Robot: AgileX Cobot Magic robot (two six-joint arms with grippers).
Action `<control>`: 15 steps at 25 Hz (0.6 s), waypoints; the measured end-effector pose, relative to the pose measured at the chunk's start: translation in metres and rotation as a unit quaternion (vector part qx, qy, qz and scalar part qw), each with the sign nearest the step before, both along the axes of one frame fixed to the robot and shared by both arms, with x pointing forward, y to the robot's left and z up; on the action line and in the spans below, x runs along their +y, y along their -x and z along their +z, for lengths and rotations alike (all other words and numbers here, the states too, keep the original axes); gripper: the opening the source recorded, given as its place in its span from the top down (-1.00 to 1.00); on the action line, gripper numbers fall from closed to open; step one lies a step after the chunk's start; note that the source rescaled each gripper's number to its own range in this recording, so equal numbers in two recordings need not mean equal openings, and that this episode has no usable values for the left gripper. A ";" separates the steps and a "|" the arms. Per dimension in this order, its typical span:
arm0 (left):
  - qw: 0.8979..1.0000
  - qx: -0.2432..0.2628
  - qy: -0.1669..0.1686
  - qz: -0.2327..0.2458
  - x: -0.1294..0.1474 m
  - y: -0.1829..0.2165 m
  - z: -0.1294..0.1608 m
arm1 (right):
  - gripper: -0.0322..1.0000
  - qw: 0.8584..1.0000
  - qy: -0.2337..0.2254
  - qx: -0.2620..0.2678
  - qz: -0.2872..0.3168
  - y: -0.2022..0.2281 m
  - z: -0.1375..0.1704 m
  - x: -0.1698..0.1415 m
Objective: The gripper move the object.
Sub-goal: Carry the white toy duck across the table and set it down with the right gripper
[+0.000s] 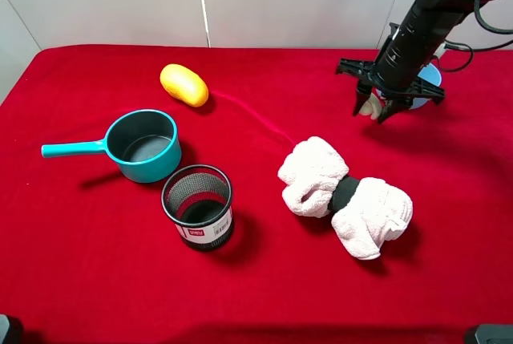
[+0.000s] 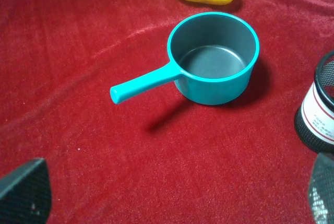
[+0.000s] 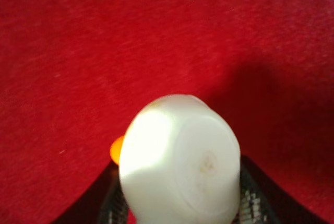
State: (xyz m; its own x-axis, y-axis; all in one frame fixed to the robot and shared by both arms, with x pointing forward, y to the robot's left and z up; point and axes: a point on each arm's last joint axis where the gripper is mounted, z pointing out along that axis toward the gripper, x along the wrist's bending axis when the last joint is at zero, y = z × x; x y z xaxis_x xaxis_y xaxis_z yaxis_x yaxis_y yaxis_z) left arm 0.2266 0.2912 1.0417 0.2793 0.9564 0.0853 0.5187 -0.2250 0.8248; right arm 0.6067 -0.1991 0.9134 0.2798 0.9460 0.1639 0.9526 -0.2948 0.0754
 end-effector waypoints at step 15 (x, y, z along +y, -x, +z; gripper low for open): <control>1.000 0.000 0.000 0.000 0.000 0.000 0.000 | 0.76 0.997 -0.006 0.001 0.075 0.000 0.035 0.038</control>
